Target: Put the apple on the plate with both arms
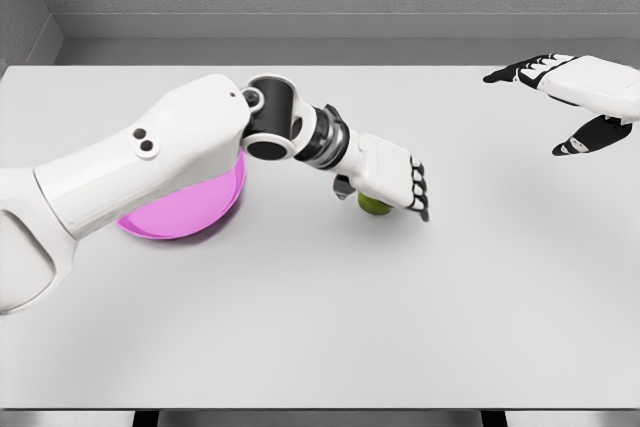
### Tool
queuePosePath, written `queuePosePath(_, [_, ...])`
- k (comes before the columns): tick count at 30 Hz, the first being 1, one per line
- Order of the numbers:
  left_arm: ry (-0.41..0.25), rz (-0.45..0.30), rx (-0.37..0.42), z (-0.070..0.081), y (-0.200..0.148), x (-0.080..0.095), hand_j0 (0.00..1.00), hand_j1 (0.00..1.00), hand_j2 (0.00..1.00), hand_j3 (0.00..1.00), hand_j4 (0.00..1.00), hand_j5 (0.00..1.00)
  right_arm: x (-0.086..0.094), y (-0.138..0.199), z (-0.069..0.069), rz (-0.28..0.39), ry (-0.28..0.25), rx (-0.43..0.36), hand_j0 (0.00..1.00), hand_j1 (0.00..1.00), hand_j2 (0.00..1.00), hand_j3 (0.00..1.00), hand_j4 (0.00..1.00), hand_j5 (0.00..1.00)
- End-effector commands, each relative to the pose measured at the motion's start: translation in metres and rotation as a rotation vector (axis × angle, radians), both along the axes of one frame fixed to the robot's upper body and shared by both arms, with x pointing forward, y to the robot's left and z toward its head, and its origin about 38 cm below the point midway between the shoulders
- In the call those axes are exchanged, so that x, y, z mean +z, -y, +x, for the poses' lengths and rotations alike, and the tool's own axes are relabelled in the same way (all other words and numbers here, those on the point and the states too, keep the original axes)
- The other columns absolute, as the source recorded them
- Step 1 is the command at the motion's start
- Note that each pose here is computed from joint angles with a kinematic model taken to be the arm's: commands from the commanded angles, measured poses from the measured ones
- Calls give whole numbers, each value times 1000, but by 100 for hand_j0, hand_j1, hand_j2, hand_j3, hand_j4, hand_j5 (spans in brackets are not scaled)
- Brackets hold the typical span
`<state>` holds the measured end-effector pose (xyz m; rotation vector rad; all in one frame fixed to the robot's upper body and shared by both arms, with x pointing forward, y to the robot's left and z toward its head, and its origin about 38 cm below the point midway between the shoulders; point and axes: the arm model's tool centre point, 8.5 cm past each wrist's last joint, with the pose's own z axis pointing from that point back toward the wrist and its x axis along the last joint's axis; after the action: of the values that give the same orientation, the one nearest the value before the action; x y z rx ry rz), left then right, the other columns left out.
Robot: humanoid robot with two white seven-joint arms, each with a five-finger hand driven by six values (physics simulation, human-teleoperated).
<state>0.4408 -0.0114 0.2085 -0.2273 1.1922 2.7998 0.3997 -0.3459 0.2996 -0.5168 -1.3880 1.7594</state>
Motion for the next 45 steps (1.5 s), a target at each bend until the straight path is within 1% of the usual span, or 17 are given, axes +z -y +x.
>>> queuePosePath(1, [-5,6,19,5,0,-3,100,100,100,100,100,100,0,0,0,2,-1,-1,100,100,100,100,100,100])
queuePosePath(3, [-11,16,44,11,-4,-7,100,100,100,100,100,100,0,0,0,2,-1,-1,100,100,100,100,100,100])
queuePosePath(6, [-14,16,47,12,-3,-7,100,100,100,100,100,100,0,0,0,2,-1,-1,100,100,100,100,100,100])
queuePosePath(7, [-15,20,59,15,-6,-9,100,100,100,100,100,100,0,0,0,2,-1,-1,100,100,100,100,100,100])
queuePosePath(19, [-31,33,63,15,0,-16,100,100,100,100,100,100,0,0,0,2,-1,-1,100,100,100,100,100,100])
queuePosePath(20, [-33,9,61,15,0,-15,100,100,100,100,100,100,0,0,0,2,-1,-1,100,100,100,100,100,100])
queuePosePath(21, [-34,-42,57,15,2,-13,100,100,100,100,100,100,0,0,0,2,-1,-1,100,100,100,100,100,100])
queuePosePath(23, [-33,-55,55,15,2,-12,100,100,100,100,100,100,0,0,0,2,-1,-1,100,100,100,100,100,100])
queuePosePath(25, [-32,-54,58,16,1,-12,100,100,100,100,100,100,0,0,0,2,-1,-1,100,100,100,100,100,100])
queuePosePath(28, [-34,-44,83,22,-4,-15,100,100,100,100,100,100,0,0,0,2,-1,-1,100,100,100,100,100,100])
queuePosePath(32, [-33,-36,91,24,-6,-17,100,100,100,100,100,100,0,0,0,2,-1,-1,100,100,100,100,100,100])
queuePosePath(34, [-36,-25,91,24,-7,-21,100,100,100,100,100,100,0,0,0,2,-1,-1,100,100,100,100,100,100])
queuePosePath(40, [-41,-24,89,23,-7,-23,100,100,100,100,100,100,0,0,0,2,-1,-1,100,100,100,100,100,100])
queuePosePath(41, [-41,-22,90,23,-7,-23,98,98,98,98,98,98,0,0,0,2,-1,-1,100,100,100,100,100,100])
queuePosePath(43, [-42,-22,89,23,-7,-23,91,91,91,91,91,91,0,0,0,2,-1,-1,100,100,100,100,100,100])
queuePosePath(44, [-44,-19,90,22,-8,-24,91,91,91,91,91,91,0,0,0,2,-1,-1,100,100,100,100,100,100])
queuePosePath(45, [-44,-19,88,22,-8,-24,85,85,85,85,85,85,0,0,0,2,-1,-1,100,100,100,100,100,100])
